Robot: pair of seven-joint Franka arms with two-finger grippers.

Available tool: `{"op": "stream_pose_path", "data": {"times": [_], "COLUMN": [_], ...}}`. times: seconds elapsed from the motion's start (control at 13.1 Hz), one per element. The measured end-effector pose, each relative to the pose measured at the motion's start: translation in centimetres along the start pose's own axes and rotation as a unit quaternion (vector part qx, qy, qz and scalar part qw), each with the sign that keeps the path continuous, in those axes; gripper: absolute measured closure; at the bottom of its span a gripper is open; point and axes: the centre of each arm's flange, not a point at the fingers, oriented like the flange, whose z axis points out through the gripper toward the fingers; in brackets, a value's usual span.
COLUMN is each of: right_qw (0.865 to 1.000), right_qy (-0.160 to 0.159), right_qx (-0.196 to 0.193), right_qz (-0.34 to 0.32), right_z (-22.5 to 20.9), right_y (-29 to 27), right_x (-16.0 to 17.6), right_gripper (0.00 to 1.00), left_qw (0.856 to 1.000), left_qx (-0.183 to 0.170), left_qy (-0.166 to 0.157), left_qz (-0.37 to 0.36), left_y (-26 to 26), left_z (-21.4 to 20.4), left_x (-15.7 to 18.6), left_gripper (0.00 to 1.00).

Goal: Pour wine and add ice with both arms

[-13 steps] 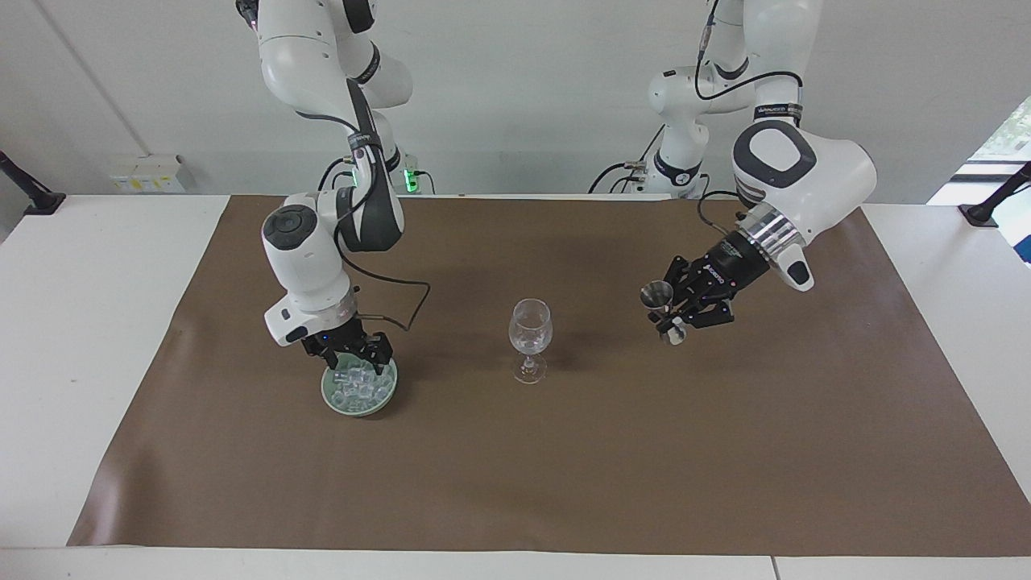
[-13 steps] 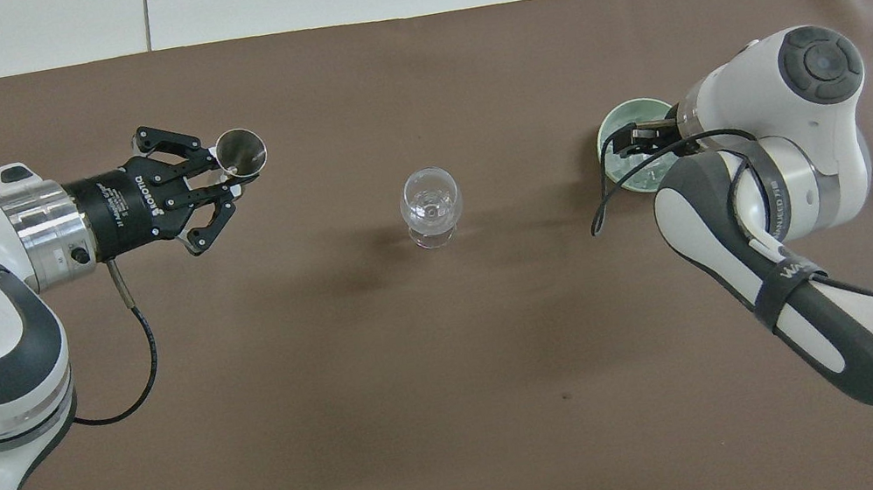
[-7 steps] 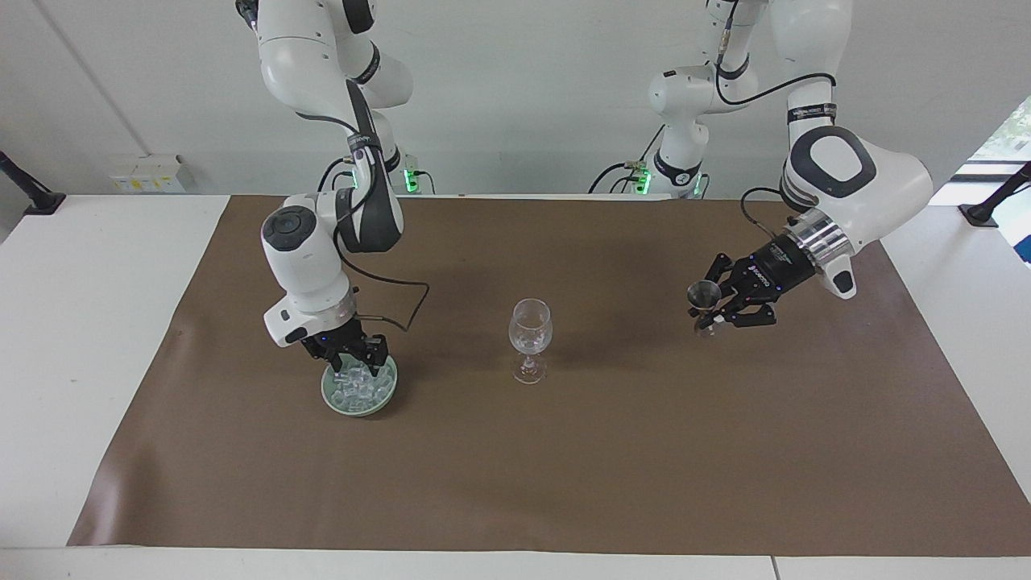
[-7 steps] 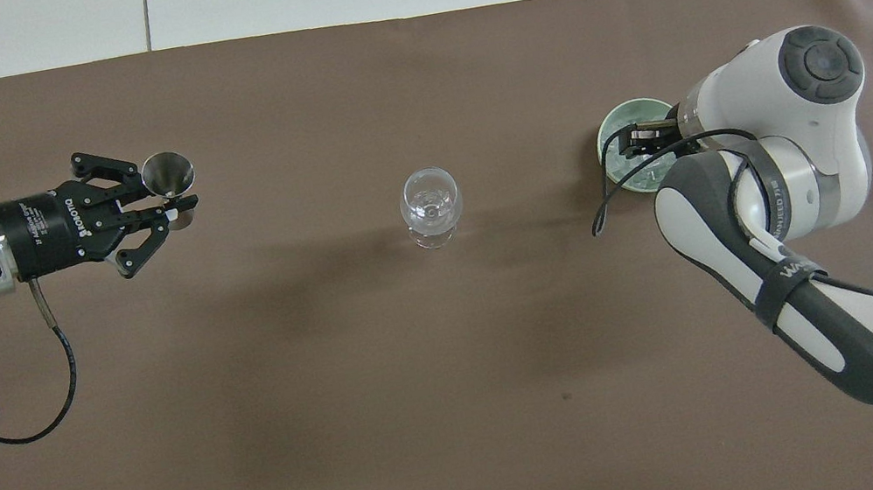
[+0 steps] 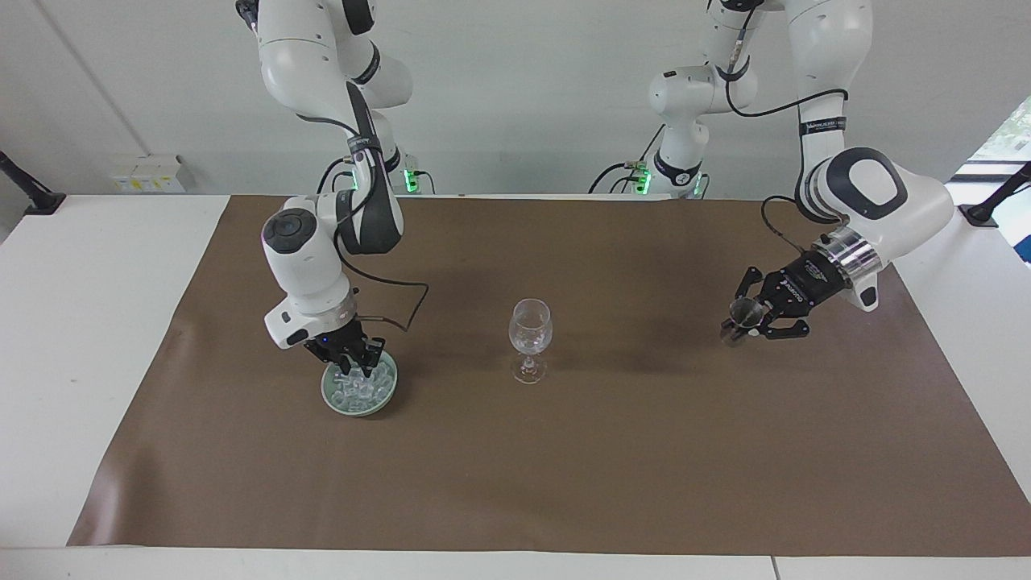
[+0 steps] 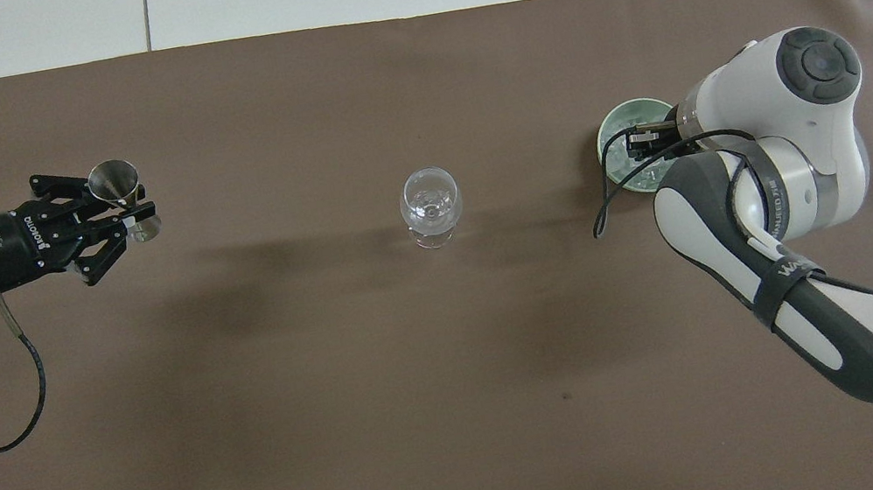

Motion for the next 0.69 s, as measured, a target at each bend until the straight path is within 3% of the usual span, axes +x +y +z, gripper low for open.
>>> {"op": "stream_pose_path", "data": {"times": [0.15, 0.69], "right_qw": [1.0, 1.0], "right_qy": [0.0, 0.001], "right_qx": [0.0, -0.001], "right_qz": [0.0, -0.001], "right_z": [0.0, 0.0], "right_y": [0.0, 0.0], "right_x": [0.0, 0.1], "right_gripper": [0.73, 0.76], "left_qw": [1.0, 0.998], "left_qx": [-0.012, -0.041], "left_qy": [-0.017, -0.04], "left_qz": [-0.007, -0.038], "left_y": [0.3, 0.7], "left_z": [-0.8, -3.0], "left_x": [2.0, 6.2], "left_gripper": [0.78, 0.78]}}
